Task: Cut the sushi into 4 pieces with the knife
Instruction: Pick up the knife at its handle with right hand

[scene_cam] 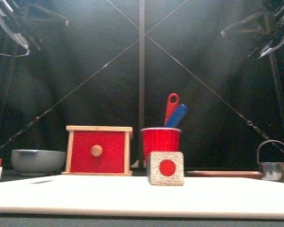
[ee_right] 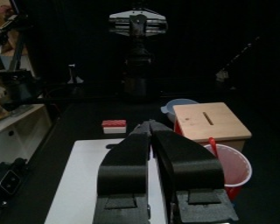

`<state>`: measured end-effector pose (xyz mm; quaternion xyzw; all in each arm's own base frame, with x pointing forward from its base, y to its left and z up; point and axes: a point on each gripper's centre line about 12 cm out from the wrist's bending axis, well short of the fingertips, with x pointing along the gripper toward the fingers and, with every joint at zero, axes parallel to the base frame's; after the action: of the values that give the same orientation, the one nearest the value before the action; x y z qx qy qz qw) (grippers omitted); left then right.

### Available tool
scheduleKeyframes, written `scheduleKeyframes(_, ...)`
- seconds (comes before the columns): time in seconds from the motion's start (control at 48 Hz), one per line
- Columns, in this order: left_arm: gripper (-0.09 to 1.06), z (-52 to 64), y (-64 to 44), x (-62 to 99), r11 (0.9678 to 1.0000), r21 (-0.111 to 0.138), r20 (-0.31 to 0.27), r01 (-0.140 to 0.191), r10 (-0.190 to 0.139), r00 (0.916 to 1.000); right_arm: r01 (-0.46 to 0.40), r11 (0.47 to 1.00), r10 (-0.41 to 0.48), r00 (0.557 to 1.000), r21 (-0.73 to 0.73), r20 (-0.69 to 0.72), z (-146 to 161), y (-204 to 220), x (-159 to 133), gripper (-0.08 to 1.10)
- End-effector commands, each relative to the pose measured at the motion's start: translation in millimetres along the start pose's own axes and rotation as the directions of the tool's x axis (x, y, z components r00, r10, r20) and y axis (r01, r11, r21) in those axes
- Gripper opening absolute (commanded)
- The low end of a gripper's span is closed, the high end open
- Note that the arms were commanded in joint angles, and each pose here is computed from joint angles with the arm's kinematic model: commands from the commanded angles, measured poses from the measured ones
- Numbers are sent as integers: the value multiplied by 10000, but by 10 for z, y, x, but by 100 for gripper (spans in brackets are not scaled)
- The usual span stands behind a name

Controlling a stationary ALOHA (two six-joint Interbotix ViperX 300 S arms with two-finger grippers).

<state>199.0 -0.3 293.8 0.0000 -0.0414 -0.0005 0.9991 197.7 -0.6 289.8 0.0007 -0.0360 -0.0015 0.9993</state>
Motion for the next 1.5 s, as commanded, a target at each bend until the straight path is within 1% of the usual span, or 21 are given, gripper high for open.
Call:
scheduleKeyframes(0.021,-7,0,1,86,10000,-45,261,-5,7,9997,264,9994,-272,9989,209,384,208,-52,89,2)
scheduleKeyframes(0.146,1,-28,-10,183,10000,-3,353,44,-44,9994,912,9940,-904,9958,603,-168,325,-189,278,9)
scheduleKeyframes(0.229,1,-43,-10,254,10000,-3,276,44,-44,9996,1350,9880,-1280,9875,754,-915,369,-295,436,13)
scheduleKeyframes(0.333,2,-90,-10,347,10000,-32,-31,37,-37,10000,1820,9781,-1553,9611,1008,-2284,402,-423,698,21)
scheduleKeyframes(0.417,2,-119,-10,406,10000,-47,-215,36,-37,9998,2020,9739,-1614,9373,1039,-3089,424,-494,864,29)
scheduleKeyframes(0.542,2,-174,-14,452,10000,-48,-445,50,-53,9990,2120,9736,-1565,8901,849,-4280,446,-565,1077,46)
scheduleKeyframes(0.604,2,-198,-14,458,10000,-63,-537,49,-53,9985,2189,9738,-1617,8569,614,-4895,431,-616,1154,58)
scheduleKeyframes(0.646,2,-199,-14,453,10000,-63,-537,49,-53,9985,2247,9734,-1680,8309,438,-5305,401,-657,1205,67)
scheduleKeyframes(0.667,2,-199,-14,453,10000,-63,-537,49,-53,9985,2244,9736,-1675,8276,423,-5357,406,-659,1212,69)
scheduleKeyframes(0.688,2,-199,-14,453,10000,-63,-537,49,-53,9985,2265,9734,-1696,8135,344,-5563,391,-678,1243,74)
scheduleKeyframes(0.75,2,-194,-11,456,10000,-62,-521,34,-37,9986,2284,9733,-1701,7854,232,-5952,356,-711,1324,84)
scheduleKeyframes(0.812,2,-199,-14,453,10000,-63,-537,49,-53,9985,2283,9734,-1658,7613,199,-6268,319,-731,1408,90)
scheduleKeyframes(0.854,2,-199,-10,453,10000,-47,-537,35,-37,9986,2291,9732,-1633,7459,185,-6457,299,-748,1461,91)
scheduleKeyframes(0.979,2,-205,-10,451,10000,-47,-552,35,-37,9985,2269,9739,-1571,6696,-15,-7259,172,-806,1603,90)
scheduleKeyframes(1.021,2,-211,-10,449,10000,-47,-567,35,-37,9984,2270,9738,-1569,6429,-92,-7497,138,-826,1638,90)
scheduleKeyframes(1.062,2,-217,-10,446,10000,-47,-583,35,-37,9983,2225,9747,-1570,6068,-232,-7792,95,-846,1681,90)
scheduleKeyframes(1.208,2,-246,-10,435,10000,-47,-659,34,-37,9978,2277,9705,-1884,5082,-799,-8404,-3,-979,1742,90)
scheduleKeyframes(1.25,2,-262,-10,432,10000,-46,-705,34,-37,9975,2250,9698,-1965,4915,-943,-8484,-18,-1003,1762,90)
scheduleKeyframes(1.354,2,-281,-10,420,10000,-62,-751,33,-37,9972,2257,9653,-2193,4275,-1314,-8770,-100,-1102,1781,90)
scheduleKeyframes(1.458,2,-293,-10,416,10000,-62,-782,33,-37,9969,2342,9592,-2359,3533,-1585,-9053,-178,-1201,1766,90)
scheduleKeyframes(1.5,2,-295,-7,418,10000,-60,-782,17,-22,9969,2332,9591,-2338,3332,-1604,-9134,-209,-1213,1773,90)
